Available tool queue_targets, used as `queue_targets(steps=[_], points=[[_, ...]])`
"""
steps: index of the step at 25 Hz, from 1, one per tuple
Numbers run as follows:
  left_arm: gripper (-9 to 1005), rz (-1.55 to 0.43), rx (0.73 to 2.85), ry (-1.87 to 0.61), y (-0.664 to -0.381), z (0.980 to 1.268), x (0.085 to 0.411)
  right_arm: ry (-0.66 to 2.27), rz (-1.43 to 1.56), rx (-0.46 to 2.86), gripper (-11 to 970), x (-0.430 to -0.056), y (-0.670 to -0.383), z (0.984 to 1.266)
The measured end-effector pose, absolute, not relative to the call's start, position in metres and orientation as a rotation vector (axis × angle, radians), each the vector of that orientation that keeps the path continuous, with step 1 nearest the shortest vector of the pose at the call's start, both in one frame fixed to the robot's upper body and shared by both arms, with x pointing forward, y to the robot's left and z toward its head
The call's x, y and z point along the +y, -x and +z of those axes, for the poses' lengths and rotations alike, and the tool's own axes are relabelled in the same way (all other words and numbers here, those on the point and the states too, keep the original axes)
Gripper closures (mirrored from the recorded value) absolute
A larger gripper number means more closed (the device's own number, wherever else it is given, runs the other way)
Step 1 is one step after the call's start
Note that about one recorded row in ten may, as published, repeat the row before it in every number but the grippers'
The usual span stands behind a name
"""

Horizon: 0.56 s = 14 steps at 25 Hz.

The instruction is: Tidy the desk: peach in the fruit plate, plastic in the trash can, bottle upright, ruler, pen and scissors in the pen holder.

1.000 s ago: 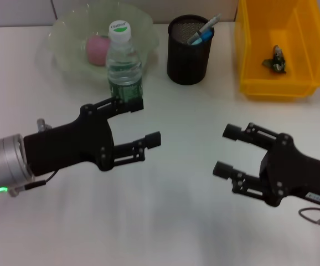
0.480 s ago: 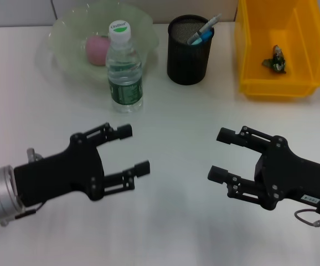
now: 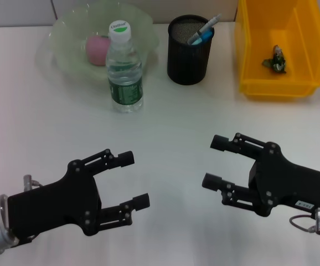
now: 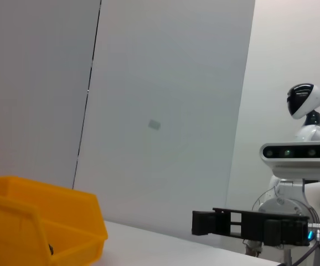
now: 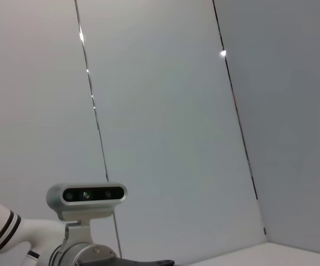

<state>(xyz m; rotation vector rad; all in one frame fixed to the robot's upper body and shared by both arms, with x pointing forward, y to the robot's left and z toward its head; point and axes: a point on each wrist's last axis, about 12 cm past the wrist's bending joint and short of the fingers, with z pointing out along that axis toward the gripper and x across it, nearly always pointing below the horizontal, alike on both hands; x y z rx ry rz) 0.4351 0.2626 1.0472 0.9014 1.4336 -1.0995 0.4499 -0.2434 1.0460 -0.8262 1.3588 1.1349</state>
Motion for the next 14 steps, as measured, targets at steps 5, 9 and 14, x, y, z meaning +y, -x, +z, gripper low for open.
queue_targets(steps=[5,9,14], points=[[194,-1.100,1.443,-0.876,-0.428,1.045,0.267,0.829,1.152,1.377,234,-0.241,-0.448,1.043],[194,-1.093,1.447,-0.867,-0.424,1.043,0.269,0.833,1.150,1.397,234,-0.238,-0.449,1.039],[194,-1.079,1.443,-0.869,-0.421,1.041,0.269,0.834,1.156,1.405,234,-0.235,-0.449,1.037]])
